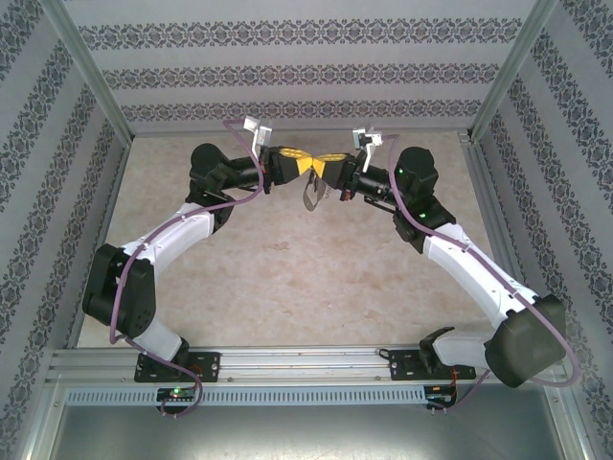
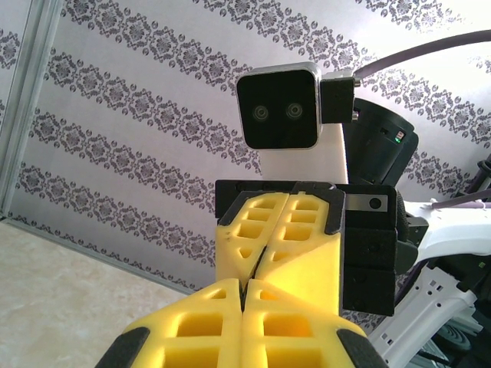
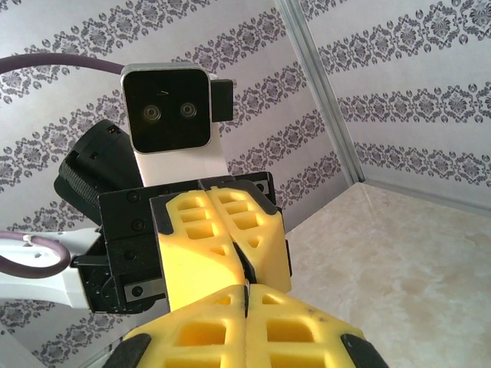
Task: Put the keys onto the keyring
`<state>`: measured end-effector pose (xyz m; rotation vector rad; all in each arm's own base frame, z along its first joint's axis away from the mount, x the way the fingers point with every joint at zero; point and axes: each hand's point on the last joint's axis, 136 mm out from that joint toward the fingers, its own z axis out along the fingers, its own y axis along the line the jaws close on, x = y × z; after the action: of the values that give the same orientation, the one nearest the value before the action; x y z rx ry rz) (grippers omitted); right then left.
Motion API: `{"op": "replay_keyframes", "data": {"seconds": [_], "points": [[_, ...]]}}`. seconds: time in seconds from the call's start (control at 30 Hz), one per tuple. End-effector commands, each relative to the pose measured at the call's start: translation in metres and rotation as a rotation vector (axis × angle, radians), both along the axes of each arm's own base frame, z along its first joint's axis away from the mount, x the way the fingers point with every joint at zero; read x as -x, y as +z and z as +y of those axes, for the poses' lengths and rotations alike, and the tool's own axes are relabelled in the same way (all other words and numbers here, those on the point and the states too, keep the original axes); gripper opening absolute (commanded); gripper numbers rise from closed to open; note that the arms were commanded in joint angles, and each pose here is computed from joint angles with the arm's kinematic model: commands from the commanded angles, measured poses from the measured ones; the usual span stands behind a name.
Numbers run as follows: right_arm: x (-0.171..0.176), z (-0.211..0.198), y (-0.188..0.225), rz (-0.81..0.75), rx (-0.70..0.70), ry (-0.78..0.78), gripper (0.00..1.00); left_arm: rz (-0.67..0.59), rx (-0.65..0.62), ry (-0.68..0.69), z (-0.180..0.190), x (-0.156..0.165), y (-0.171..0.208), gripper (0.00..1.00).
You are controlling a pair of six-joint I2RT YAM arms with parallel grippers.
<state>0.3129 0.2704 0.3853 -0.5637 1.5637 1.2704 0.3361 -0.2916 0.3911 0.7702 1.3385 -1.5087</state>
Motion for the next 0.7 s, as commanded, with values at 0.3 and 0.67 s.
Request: {"op": "replay_keyframes", "data": {"seconds": [0.3,0.67], "points": [[-0.022,-0.015,-0.005,-0.016,0.118,0.001,0.00,-0.037,-0.084,0.033,-0.002,-0.006,-0.012,0.58],[-0.028,-0.022,-0.039,-0.035,0.400,0.016,0.00,0.003,-0.367,0.116,0.000,-0.028,-0.075,0.64]]}}
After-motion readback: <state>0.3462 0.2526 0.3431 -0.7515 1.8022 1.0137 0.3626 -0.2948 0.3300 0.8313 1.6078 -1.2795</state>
